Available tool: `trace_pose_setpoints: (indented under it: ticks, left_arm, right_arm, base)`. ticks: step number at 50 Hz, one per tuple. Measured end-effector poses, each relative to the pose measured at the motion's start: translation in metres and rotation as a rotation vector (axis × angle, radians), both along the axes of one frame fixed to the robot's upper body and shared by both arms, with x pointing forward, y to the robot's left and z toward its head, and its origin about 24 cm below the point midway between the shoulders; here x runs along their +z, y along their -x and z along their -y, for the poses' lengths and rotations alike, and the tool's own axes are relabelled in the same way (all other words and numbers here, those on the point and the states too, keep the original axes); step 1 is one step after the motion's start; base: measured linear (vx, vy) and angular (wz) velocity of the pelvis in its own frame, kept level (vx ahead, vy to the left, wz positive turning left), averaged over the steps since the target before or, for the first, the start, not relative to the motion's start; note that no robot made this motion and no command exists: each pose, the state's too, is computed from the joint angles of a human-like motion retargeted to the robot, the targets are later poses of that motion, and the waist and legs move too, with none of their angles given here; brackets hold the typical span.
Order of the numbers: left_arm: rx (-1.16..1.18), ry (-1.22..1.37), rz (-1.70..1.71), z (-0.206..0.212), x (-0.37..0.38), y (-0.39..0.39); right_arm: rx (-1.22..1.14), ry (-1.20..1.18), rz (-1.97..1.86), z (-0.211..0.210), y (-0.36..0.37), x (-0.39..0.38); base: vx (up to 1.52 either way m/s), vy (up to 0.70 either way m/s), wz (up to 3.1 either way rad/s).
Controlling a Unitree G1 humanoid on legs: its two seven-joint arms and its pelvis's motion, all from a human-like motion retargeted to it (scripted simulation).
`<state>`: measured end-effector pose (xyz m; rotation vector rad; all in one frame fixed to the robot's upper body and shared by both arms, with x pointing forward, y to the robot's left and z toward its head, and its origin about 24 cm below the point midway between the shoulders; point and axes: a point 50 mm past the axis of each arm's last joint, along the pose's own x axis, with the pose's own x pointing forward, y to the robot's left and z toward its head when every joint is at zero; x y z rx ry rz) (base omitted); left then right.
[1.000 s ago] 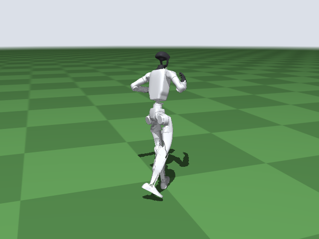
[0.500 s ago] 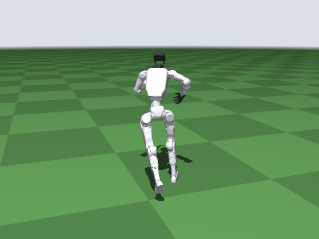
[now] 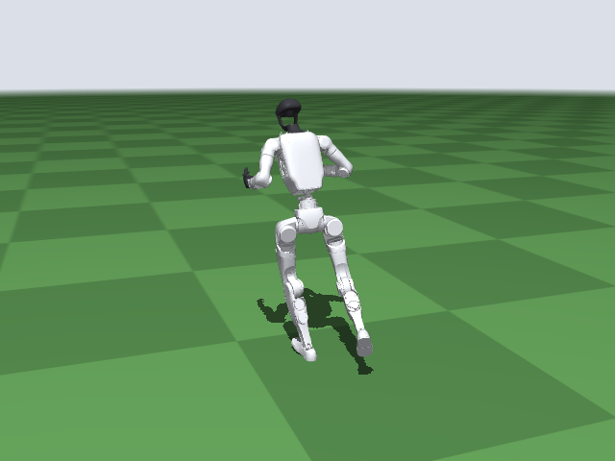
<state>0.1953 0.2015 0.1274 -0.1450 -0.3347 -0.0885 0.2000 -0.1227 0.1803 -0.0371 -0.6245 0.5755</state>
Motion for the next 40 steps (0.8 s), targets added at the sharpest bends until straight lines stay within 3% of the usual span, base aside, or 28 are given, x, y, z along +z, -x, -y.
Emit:
trace_pose_setpoints:
  ticks: [3, 7, 12, 16, 20, 23, 26, 33, 37, 40]
  left_arm:
    - [-0.073, 0.095, 0.351, 0.030, 0.071, -0.041]
    - [-0.104, 0.151, 0.829, 0.051, 0.168, -0.030]
    - [-0.142, 0.167, 1.059, 0.063, 0.199, -0.003]
    - [-0.034, 0.056, 0.805, 0.044, 0.149, -0.020]
    - [0.156, -0.042, 0.158, -0.001, 0.019, -0.027]
    - [0.220, -0.056, -0.312, -0.036, -0.066, 0.021]
    - [0.180, -0.204, -0.534, -0.061, -0.078, 0.072]
    - [0.067, -0.295, -0.542, -0.075, -0.042, 0.098]
    - [0.056, -0.265, -0.360, -0.054, -0.036, 0.074]
    - [0.045, -0.195, -0.169, -0.018, -0.036, 0.017]
  right_arm:
    - [-0.181, 0.079, -0.255, 0.035, -0.001, -0.057]
    - [-0.316, 0.068, -0.446, 0.085, 0.048, -0.071]
    - [-0.391, 0.230, -0.625, 0.116, 0.080, -0.085]
    - [-0.424, 0.337, -0.583, 0.117, 0.070, -0.093]
    - [-0.429, 0.347, -0.450, 0.108, 0.022, -0.093]
    - [-0.334, 0.298, -0.160, 0.074, -0.021, -0.041]
    - [-0.199, 0.139, 0.174, 0.034, -0.020, 0.032]
    - [0.065, -0.051, 0.517, -0.003, 0.033, 0.087]
    - [0.100, -0.036, 0.359, -0.001, 0.034, 0.062]
    - [-0.078, 0.023, 0.038, 0.018, 0.011, 0.002]
  base:
    - [1.50, 0.02, 1.43]
    - [1.63, -0.12, 2.05]
    - [1.76, -0.51, 1.68]
    - [1.77, -0.68, -0.14]
    - [1.64, -0.55, -1.27]
    - [1.60, -0.39, -0.99]
    - [1.68, -0.26, -1.14]
    - [1.84, 0.05, -0.95]
    - [1.84, 0.23, 0.13]
    - [1.62, 0.15, 1.15]
